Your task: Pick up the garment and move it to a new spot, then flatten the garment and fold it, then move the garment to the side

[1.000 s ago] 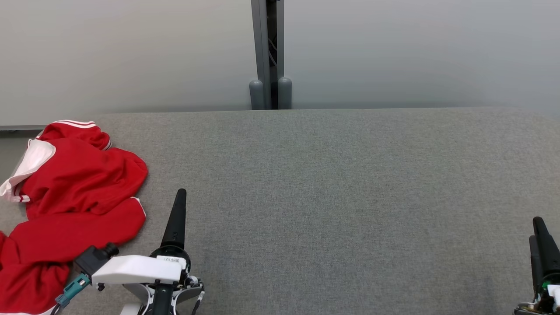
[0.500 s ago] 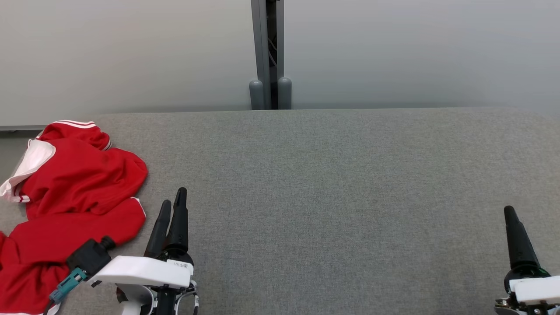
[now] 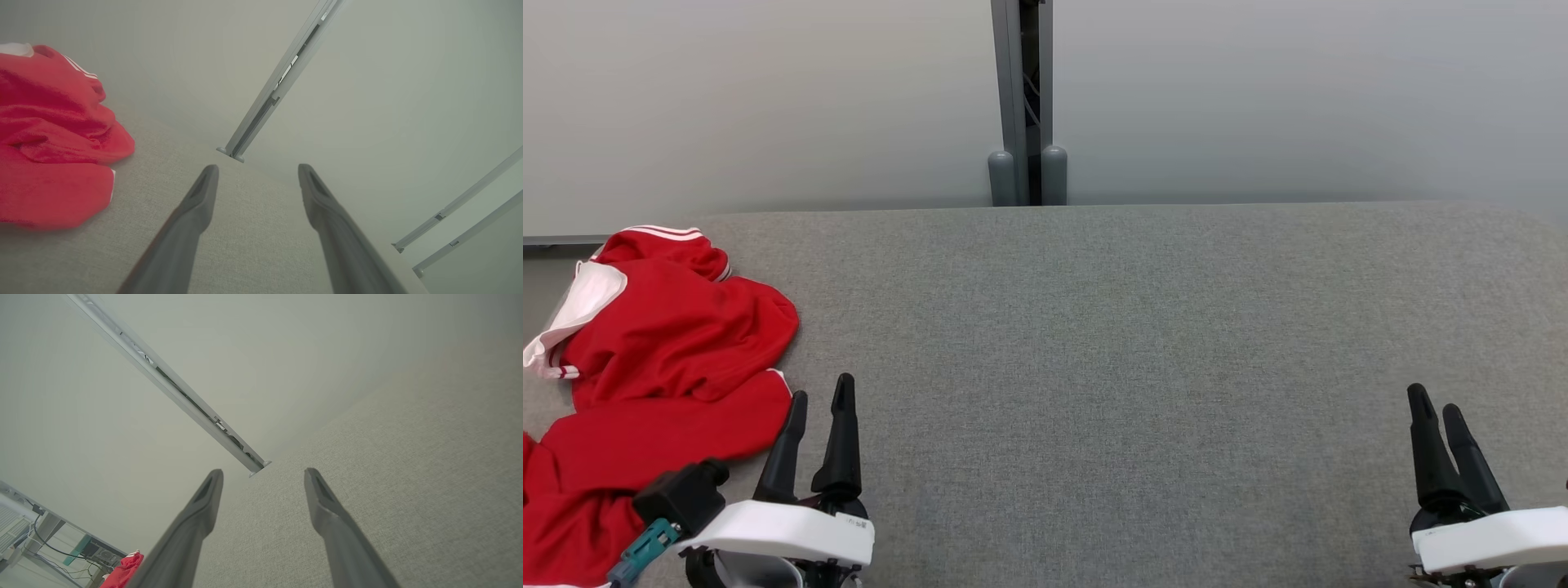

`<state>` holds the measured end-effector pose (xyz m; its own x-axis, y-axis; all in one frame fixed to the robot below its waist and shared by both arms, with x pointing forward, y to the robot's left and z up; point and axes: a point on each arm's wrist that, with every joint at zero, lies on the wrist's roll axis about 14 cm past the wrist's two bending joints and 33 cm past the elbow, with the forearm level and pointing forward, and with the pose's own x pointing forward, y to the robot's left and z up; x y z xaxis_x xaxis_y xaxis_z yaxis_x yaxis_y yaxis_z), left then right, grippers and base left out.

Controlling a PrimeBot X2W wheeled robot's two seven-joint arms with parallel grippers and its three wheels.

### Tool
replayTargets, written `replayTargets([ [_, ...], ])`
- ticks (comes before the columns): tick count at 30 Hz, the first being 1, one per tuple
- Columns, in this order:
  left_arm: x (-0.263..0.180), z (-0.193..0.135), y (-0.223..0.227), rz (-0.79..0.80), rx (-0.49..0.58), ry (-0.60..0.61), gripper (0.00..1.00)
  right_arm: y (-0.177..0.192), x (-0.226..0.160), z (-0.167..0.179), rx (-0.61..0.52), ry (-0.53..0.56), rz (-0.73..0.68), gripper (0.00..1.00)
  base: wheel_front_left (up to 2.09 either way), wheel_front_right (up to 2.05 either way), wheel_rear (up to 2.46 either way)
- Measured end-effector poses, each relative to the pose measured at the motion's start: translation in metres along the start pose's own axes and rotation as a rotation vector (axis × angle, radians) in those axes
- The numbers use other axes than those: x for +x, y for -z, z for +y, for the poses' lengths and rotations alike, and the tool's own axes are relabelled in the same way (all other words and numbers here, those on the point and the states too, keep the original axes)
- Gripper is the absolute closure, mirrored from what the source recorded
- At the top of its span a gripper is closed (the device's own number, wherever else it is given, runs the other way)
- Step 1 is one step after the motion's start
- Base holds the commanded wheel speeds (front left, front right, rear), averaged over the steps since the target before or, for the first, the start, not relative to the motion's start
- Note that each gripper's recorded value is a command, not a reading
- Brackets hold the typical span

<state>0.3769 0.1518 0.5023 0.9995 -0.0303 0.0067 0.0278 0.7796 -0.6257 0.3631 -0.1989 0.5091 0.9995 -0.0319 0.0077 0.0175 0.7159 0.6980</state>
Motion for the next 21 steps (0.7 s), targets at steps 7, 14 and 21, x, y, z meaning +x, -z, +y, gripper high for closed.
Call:
replayTargets([
  [7,-0.006,0.010,-0.002,-0.007,0.103,-0.021,0.00,0.009,0.000,0.006,-0.095,-0.021,0.016,0.00,0.00,0.00,0.00],
  [14,-0.011,0.016,-0.001,-0.004,0.200,-0.032,0.00,0.013,-0.001,0.009,-0.178,-0.035,0.017,0.00,0.00,0.00,0.00],
  [21,-0.013,0.023,-0.001,0.001,0.296,-0.040,0.00,0.015,-0.001,0.014,-0.257,-0.059,0.014,0.00,0.00,0.00,0.00],
])
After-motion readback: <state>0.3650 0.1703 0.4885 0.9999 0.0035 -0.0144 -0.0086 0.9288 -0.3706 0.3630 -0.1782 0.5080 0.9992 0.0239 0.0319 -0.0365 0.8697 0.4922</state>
